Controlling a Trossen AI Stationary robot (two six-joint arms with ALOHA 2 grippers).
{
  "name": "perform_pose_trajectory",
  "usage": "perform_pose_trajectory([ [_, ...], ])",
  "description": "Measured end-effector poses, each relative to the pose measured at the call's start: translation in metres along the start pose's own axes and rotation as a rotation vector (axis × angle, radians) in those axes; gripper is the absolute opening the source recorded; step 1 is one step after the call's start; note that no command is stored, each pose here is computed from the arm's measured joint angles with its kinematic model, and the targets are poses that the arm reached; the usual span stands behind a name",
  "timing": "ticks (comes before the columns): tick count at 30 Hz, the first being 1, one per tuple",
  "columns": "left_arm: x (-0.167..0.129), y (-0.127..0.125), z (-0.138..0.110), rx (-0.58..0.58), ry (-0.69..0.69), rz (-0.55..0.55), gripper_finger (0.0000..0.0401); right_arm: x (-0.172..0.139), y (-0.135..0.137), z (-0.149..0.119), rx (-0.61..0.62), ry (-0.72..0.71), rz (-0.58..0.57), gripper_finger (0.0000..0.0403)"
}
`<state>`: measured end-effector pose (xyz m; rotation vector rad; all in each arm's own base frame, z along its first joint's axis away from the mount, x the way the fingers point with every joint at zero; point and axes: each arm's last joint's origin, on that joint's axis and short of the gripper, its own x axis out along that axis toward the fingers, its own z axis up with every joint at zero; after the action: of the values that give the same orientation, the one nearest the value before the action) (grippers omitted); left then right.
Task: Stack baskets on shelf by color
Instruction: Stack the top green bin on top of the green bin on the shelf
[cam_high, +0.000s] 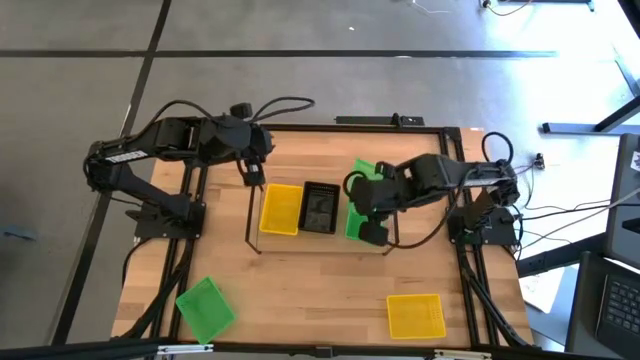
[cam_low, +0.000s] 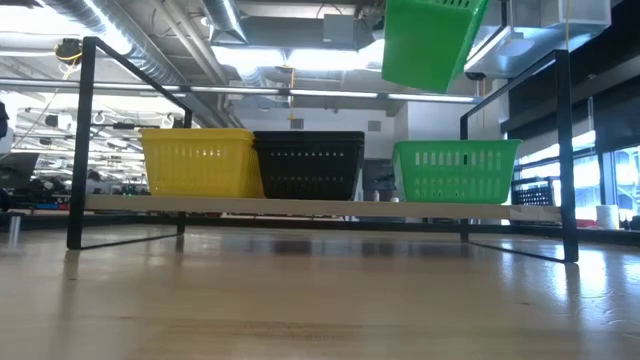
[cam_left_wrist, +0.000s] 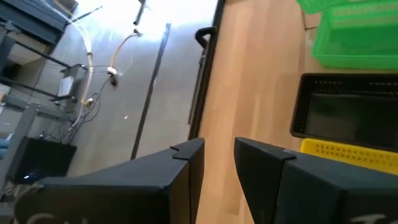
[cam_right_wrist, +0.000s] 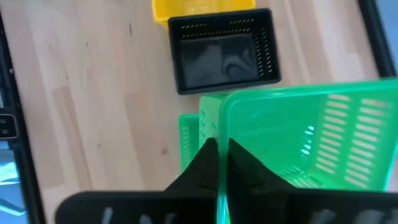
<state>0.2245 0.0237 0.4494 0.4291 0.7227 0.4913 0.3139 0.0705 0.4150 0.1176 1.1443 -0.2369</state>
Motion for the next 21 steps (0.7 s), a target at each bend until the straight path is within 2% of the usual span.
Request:
perform_pose_trajectory([
  [6, 0.000, -0.001, -0.001, 0.012, 0.011, -0.017, 0.0082, 0.015, 0.008, 0.000, 0.059, 0.043, -0.015, 0.0000],
  [10, -0.002, -0.003, -0.001, 0.019, 0.006, -0.026, 0.0082, 0.039, 0.010, -0.007, 0.088, 0.114, -0.063, 0.0000],
  [21, -0.002, -0.003, -0.001, 0.017, 0.004, -0.023, 0.0082, 0.097, 0.017, -0.022, 0.047, 0.204, -0.090, 0.0000],
])
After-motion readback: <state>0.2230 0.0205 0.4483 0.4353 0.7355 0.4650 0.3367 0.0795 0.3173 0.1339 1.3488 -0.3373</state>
